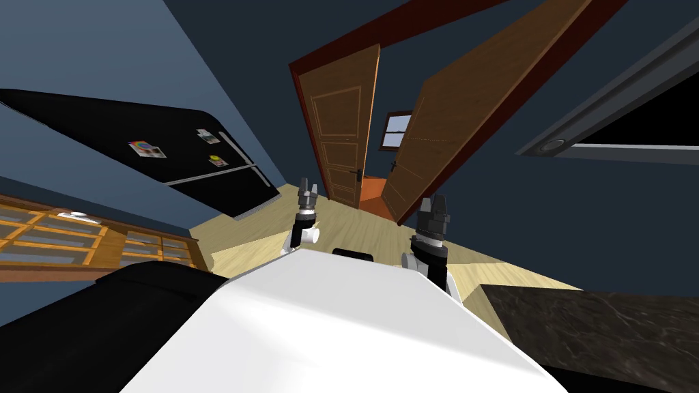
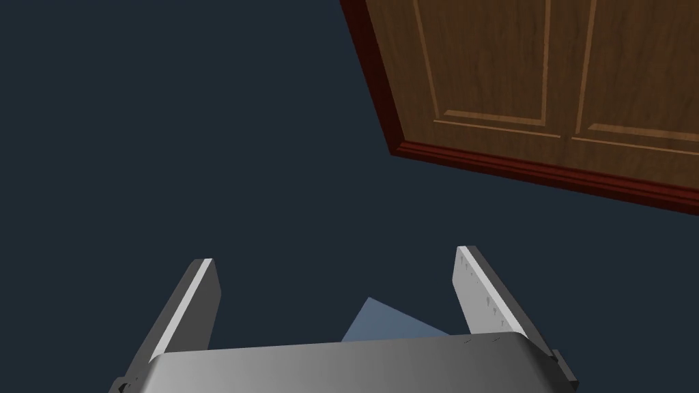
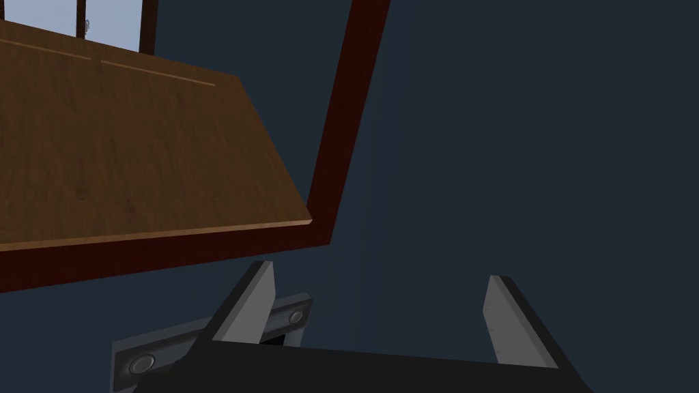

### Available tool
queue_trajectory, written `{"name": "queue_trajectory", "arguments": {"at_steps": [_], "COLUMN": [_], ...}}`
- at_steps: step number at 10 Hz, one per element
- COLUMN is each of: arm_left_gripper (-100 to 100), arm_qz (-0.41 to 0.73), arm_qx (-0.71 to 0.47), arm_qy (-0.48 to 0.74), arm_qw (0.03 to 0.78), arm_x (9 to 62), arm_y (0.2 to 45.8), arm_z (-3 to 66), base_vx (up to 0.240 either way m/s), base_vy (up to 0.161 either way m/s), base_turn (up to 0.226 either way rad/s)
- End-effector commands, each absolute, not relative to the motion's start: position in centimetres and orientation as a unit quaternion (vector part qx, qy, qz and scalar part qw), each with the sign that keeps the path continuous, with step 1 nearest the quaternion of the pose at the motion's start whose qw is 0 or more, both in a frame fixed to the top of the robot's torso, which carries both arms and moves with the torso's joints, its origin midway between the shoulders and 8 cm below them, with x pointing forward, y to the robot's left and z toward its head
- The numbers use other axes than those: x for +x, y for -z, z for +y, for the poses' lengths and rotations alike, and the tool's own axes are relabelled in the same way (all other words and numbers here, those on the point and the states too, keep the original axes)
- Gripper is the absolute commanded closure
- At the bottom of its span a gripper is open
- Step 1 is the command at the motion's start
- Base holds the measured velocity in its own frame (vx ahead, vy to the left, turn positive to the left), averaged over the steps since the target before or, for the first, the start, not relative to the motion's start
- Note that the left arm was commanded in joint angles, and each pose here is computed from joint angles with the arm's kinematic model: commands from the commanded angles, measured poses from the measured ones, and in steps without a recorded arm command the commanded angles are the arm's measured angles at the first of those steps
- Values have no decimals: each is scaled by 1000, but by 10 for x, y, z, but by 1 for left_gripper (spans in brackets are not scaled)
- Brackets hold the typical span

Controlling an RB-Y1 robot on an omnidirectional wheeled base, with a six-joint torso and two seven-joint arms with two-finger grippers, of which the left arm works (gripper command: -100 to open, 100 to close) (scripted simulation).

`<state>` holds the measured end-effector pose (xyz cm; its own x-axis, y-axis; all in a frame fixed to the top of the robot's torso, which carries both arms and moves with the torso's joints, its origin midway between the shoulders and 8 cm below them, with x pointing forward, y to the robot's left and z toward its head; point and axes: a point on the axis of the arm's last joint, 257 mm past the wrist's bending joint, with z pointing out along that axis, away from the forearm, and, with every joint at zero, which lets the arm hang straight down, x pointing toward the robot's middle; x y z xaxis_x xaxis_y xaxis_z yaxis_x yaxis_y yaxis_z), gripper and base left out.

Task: Push the door open

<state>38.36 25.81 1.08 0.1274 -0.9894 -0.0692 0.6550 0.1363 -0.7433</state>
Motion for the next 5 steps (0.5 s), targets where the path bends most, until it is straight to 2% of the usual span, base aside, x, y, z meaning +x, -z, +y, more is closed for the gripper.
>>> {"name": "queue_trajectory", "arguments": {"at_steps": [1,5], "arm_left_gripper": [-100,-100], "arm_qz": [301,323], "arm_qx": [-288,-298], "arm_qy": [593,593], "arm_qw": [689,675], "arm_x": [393,416], "arm_y": [-1,23], "arm_z": [256,250], "base_vx": [82,84], "base_vy": [-2,15], "base_turn": [-10,-11]}}
